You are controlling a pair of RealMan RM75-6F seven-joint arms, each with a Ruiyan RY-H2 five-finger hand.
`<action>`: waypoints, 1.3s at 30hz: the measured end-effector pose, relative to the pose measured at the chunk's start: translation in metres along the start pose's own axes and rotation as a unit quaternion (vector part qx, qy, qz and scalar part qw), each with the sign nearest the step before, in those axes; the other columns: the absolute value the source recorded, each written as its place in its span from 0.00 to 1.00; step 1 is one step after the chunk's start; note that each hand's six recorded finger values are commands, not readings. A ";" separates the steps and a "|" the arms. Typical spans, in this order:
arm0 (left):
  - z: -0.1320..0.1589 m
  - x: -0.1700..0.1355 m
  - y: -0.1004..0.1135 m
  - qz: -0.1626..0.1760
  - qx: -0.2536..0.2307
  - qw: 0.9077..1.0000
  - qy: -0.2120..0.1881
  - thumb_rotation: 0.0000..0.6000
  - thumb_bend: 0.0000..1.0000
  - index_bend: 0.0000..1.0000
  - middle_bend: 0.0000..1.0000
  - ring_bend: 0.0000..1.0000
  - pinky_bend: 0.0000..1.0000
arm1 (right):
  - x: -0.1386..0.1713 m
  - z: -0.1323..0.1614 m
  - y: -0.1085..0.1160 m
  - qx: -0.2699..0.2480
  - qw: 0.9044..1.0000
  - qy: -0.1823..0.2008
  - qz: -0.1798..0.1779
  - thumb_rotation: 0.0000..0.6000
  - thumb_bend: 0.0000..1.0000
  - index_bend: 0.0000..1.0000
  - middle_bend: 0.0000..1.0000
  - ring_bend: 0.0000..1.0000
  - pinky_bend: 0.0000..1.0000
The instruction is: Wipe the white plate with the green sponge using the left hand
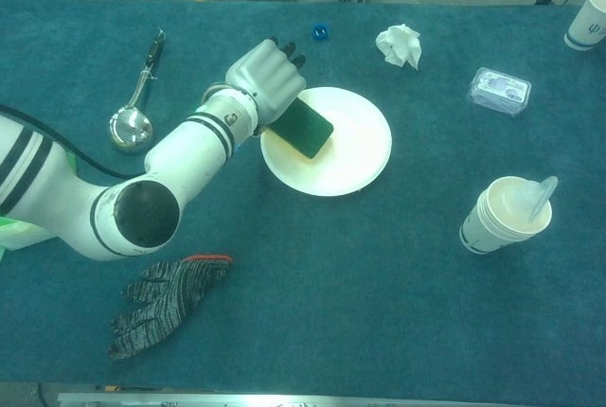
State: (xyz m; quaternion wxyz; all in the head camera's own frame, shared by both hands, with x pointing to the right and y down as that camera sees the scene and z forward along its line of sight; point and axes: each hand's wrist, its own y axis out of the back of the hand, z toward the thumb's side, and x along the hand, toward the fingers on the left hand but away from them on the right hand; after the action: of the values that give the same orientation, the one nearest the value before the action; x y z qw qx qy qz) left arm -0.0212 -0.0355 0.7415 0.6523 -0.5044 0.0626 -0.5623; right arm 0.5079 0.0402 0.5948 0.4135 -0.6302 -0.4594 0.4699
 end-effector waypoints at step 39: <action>0.001 0.012 0.005 -0.008 0.052 0.999 0.013 0.86 0.30 0.40 0.07 0.00 0.13 | 0.002 -0.004 -0.001 -0.001 1.000 -0.008 0.001 1.00 0.32 0.17 0.24 0.12 0.26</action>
State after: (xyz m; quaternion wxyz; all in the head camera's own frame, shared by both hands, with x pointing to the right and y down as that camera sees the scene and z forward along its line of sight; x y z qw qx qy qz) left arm -0.0126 -0.0446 0.7441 0.6721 -0.4629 0.0381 -0.5766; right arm 0.5121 0.0420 0.5965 0.4091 -0.6269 -0.4625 0.4751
